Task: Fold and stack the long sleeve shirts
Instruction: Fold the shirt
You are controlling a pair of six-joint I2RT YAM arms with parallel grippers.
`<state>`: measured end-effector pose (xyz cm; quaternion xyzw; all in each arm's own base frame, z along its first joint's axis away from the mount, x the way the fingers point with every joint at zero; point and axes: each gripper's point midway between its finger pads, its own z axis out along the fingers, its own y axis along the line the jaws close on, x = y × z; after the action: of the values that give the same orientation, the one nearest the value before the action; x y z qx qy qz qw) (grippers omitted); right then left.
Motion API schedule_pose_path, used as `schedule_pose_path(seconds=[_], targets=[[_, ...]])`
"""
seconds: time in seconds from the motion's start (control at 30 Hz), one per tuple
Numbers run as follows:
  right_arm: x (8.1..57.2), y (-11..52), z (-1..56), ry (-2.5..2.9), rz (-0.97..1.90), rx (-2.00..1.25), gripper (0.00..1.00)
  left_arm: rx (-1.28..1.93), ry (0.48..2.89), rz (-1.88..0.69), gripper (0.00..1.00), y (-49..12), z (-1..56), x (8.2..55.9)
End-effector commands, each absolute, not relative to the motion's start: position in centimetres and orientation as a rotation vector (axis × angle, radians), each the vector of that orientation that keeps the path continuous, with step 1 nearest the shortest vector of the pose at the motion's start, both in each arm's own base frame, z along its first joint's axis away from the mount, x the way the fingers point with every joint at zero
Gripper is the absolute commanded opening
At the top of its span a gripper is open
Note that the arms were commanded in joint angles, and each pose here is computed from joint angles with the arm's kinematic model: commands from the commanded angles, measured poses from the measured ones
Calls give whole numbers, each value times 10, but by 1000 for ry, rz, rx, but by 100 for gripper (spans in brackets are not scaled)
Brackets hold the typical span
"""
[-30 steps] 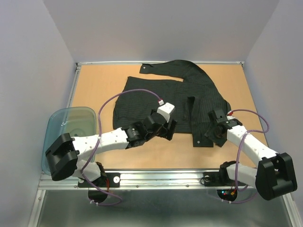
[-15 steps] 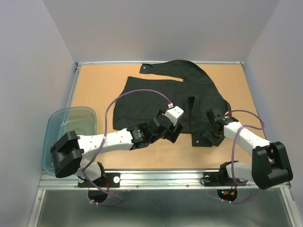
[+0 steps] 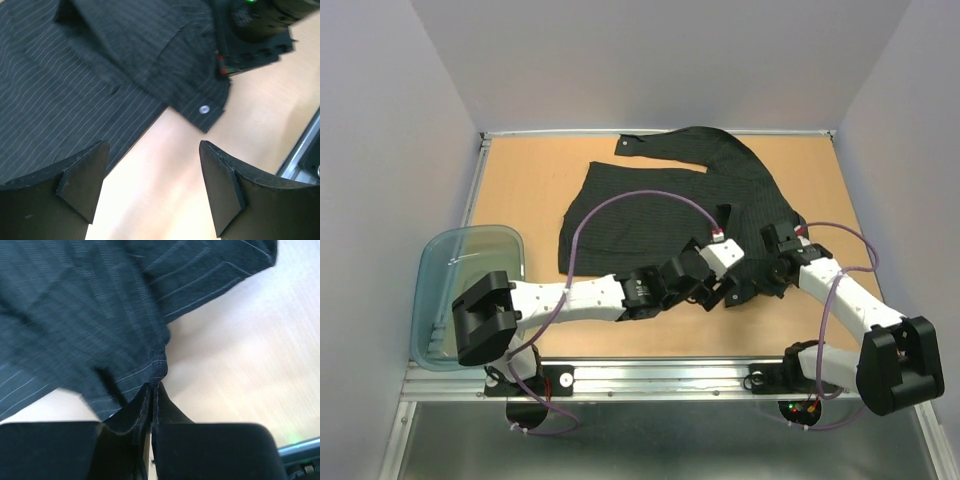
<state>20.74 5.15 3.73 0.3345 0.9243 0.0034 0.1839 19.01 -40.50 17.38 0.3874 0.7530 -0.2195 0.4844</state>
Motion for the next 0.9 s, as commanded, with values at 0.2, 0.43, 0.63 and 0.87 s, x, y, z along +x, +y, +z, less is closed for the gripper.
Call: schedule_pose_path(seconds=[0.2,0.43,0.63,0.87], targets=[[249,84,120,2523,288,824,1,1094,1571,-603,86,-470,192,167],[257,96,148,2504,382,784,1,1100,1502,-576,86,-470,178,171],[255,102,153,2512,433,778,1,1128,1502,-516,84,-483,160,179],[254,108,163,2503,490,764,1,1086,1474,-420,75,-481,158,197]])
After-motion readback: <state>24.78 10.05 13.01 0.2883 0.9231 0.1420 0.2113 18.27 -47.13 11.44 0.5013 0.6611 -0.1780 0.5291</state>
